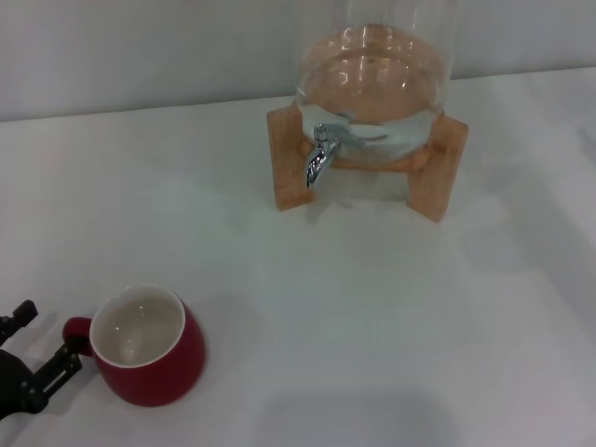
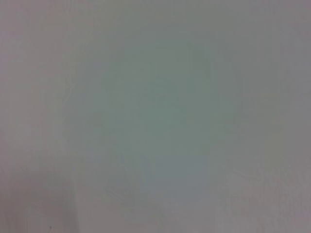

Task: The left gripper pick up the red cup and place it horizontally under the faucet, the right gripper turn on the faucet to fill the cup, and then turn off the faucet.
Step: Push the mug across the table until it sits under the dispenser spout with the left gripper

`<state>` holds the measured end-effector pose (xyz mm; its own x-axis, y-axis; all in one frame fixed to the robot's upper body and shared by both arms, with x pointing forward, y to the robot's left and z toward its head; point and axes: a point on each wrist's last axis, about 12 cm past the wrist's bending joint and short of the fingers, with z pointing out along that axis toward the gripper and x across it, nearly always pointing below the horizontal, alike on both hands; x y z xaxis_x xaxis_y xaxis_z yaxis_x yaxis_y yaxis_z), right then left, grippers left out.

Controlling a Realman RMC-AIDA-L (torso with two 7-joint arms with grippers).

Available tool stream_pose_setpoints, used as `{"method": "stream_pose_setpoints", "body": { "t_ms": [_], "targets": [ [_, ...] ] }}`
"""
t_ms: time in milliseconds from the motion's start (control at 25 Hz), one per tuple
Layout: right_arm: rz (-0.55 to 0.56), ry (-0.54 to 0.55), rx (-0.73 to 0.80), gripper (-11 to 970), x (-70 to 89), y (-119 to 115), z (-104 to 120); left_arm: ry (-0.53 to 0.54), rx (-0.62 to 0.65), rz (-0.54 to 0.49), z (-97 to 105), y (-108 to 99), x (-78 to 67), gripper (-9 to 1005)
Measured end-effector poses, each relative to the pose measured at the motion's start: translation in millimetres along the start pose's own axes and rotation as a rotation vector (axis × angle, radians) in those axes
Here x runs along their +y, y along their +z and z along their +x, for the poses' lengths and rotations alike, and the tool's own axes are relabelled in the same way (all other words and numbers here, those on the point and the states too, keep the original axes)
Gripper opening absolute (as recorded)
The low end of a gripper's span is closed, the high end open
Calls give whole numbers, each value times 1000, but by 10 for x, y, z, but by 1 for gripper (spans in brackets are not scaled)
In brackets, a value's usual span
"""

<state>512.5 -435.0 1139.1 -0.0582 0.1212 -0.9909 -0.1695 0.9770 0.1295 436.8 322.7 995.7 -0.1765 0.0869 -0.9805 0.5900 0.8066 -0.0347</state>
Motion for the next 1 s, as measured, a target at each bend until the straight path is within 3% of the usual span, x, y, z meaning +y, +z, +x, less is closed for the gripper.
{"method": "stream_pose_setpoints", "body": {
  "t_ms": [280, 720, 840, 1000],
  "targets": [
    [0, -2, -1, 631, 1, 4, -3, 3, 13, 37, 0, 10, -21, 622],
    [0, 0, -9, 631, 0, 1, -10, 17, 8, 45, -23, 48, -17, 387],
    [1, -1, -9, 631, -2, 0, -11, 19, 6, 47, -29, 56, -14, 192],
    [2, -2, -9, 631, -2, 0, -10, 19, 4, 48, -34, 62, -13, 171]
  ]
}}
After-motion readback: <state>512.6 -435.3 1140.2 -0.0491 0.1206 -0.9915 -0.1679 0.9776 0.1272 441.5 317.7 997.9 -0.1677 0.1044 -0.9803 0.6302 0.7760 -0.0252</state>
